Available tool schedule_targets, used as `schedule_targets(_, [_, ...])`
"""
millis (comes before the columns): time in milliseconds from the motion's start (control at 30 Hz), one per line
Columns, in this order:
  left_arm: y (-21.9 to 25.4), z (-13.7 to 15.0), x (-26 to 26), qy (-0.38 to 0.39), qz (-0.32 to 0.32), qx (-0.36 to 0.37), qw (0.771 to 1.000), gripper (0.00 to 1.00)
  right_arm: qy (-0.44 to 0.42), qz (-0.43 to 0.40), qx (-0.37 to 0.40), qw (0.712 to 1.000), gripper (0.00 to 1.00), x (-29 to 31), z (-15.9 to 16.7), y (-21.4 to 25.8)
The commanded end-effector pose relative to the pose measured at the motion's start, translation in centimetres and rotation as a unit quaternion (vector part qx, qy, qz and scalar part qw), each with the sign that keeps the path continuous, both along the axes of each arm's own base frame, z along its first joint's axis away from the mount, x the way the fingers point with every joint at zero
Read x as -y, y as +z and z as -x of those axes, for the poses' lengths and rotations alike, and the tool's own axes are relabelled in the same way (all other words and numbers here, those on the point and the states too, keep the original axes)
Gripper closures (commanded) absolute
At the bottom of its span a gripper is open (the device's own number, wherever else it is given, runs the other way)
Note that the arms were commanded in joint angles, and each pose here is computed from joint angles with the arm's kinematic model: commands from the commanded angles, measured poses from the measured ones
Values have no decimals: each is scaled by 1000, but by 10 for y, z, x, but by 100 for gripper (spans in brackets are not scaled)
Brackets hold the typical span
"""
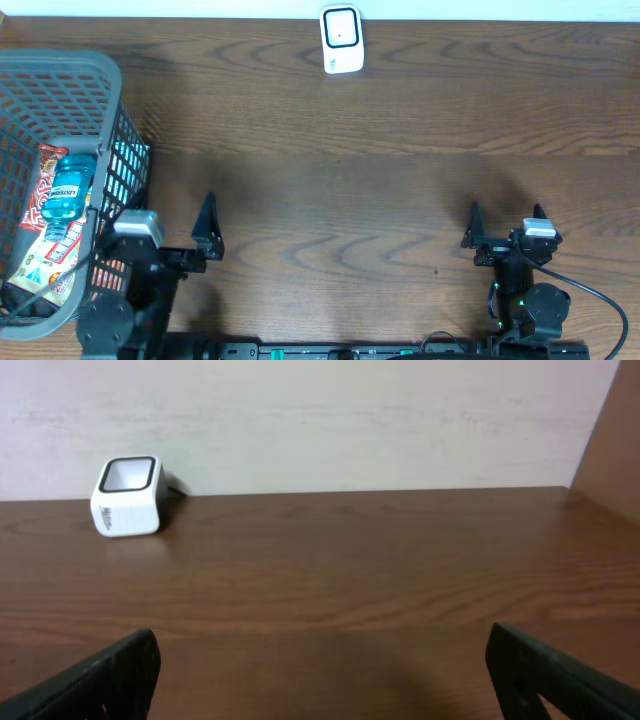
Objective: Scan the item barcode
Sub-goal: 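Move the left gripper over the basket toward the Listerine bottle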
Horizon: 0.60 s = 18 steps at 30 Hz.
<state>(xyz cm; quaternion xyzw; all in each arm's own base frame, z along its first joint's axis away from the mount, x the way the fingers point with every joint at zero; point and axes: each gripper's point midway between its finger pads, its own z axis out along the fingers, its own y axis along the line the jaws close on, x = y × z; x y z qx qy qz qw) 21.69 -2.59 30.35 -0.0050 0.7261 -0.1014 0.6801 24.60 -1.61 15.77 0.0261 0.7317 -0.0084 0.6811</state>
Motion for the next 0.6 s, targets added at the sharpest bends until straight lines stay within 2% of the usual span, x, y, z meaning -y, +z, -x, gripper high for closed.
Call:
schedule_targets(0, [25,-2,4,-10,5,-9,1000,2,6,-7,-2,1000,1,-3,0,-1])
schedule_targets(200, [43,-6,13,-36,4,-46,998,2,6,-7,-2,1000,1,-3,0,-1])
schedule_targets(567, [14,-21,11,-32,-10,-107,994,2,6,-7,-2,1000,1,-3,0,-1])
